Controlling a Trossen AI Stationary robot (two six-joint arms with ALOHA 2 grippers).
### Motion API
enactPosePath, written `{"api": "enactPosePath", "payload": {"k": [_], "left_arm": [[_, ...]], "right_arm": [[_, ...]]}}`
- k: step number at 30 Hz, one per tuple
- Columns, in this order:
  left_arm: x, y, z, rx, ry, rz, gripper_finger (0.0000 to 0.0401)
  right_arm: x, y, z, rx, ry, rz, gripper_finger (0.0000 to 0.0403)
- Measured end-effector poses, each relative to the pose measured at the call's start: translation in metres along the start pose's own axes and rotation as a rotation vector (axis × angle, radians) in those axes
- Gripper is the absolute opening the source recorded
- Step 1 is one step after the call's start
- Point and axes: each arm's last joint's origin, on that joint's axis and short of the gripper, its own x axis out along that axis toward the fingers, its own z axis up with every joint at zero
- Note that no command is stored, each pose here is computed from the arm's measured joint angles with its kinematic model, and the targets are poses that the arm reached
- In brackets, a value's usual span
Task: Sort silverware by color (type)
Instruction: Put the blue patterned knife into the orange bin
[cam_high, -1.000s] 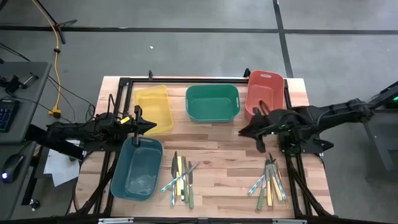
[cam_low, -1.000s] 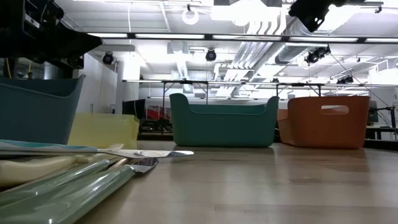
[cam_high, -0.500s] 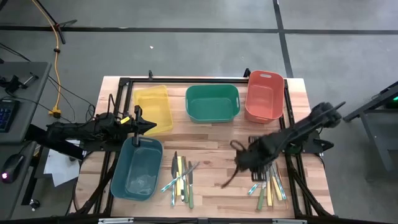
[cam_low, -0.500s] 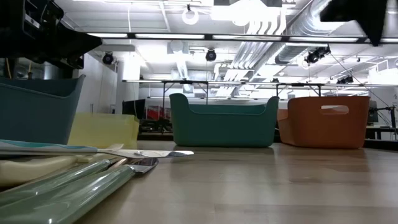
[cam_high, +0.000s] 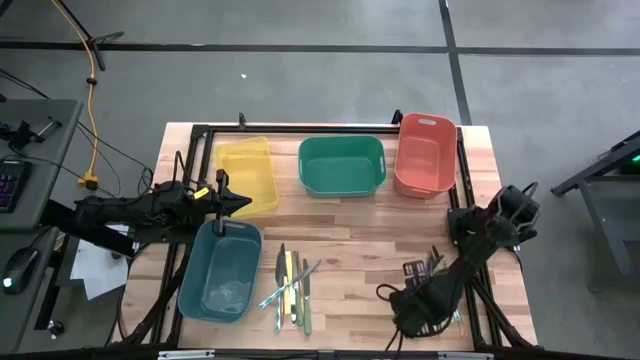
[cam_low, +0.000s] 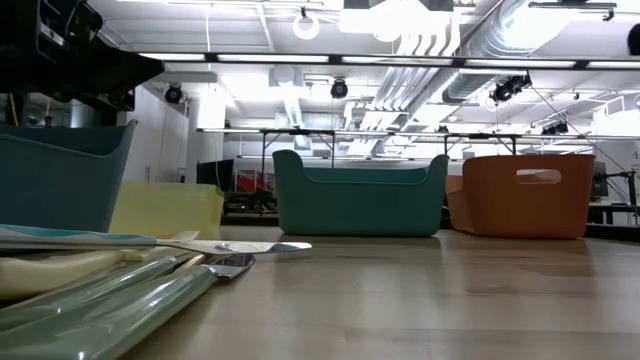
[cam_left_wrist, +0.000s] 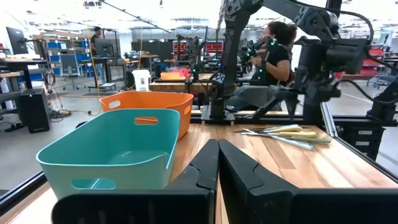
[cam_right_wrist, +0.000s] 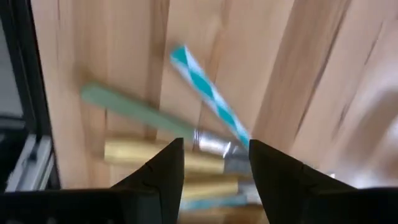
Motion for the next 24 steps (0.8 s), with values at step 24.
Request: {"api": "enactPosePath", "payload": {"k": [24], "left_arm": [[0.0,0.0,0.0,0.0,-0.001,0.0,0.0003]], "right_arm": [[0.075,0.01,0.007,-0.122,0.115,-0.034,0.0165]]}}
